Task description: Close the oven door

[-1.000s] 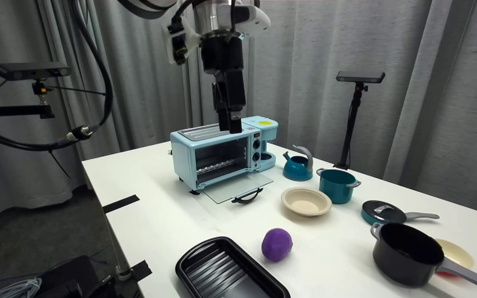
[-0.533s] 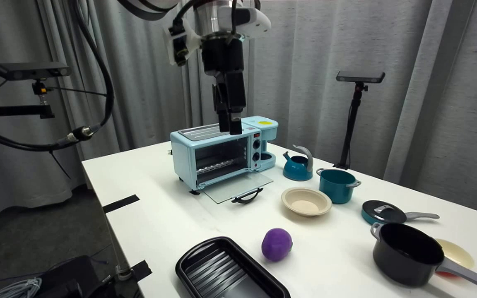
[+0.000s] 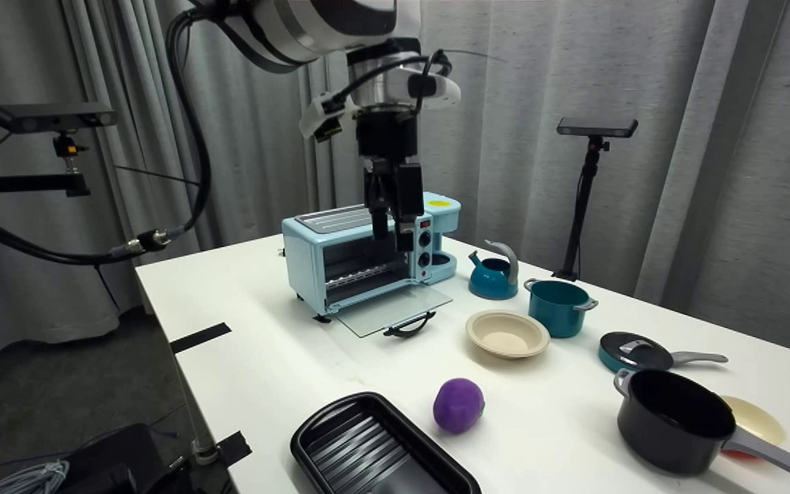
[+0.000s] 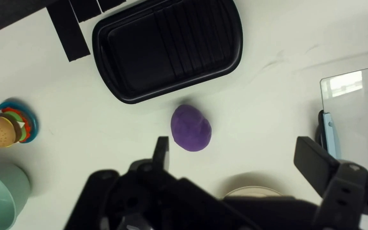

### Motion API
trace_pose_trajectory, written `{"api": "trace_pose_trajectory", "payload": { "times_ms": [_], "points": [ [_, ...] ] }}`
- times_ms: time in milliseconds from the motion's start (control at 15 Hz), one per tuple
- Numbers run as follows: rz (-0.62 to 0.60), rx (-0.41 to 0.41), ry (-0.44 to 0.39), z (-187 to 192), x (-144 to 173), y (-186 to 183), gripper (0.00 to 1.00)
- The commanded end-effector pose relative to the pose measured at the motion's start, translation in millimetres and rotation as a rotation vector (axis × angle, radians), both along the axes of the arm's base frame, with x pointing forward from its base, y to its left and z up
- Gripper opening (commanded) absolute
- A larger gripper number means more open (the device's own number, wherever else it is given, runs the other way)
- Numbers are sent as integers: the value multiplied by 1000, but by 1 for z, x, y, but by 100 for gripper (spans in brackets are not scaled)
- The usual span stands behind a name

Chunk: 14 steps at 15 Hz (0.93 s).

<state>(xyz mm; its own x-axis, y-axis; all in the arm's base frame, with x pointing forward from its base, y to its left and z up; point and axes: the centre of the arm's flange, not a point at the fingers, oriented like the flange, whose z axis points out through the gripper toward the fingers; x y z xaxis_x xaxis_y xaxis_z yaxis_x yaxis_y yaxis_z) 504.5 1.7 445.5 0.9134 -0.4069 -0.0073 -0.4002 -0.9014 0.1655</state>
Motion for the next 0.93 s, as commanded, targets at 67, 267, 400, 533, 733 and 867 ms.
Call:
{"api": "trace_pose_trajectory", "payload": {
  "times_ms": [67,267,400,533,733,867],
  "points": [
    [56,100,14,-30,31,3,100],
    [62,128,26,-57,42,7,100],
    [63,116,34,-77,48,10,100],
    [63,107,38,-96,54,12,100],
    [72,86,36,-122,62,17,100],
    [74,73,38,-136,68,18,100]
  ]
}}
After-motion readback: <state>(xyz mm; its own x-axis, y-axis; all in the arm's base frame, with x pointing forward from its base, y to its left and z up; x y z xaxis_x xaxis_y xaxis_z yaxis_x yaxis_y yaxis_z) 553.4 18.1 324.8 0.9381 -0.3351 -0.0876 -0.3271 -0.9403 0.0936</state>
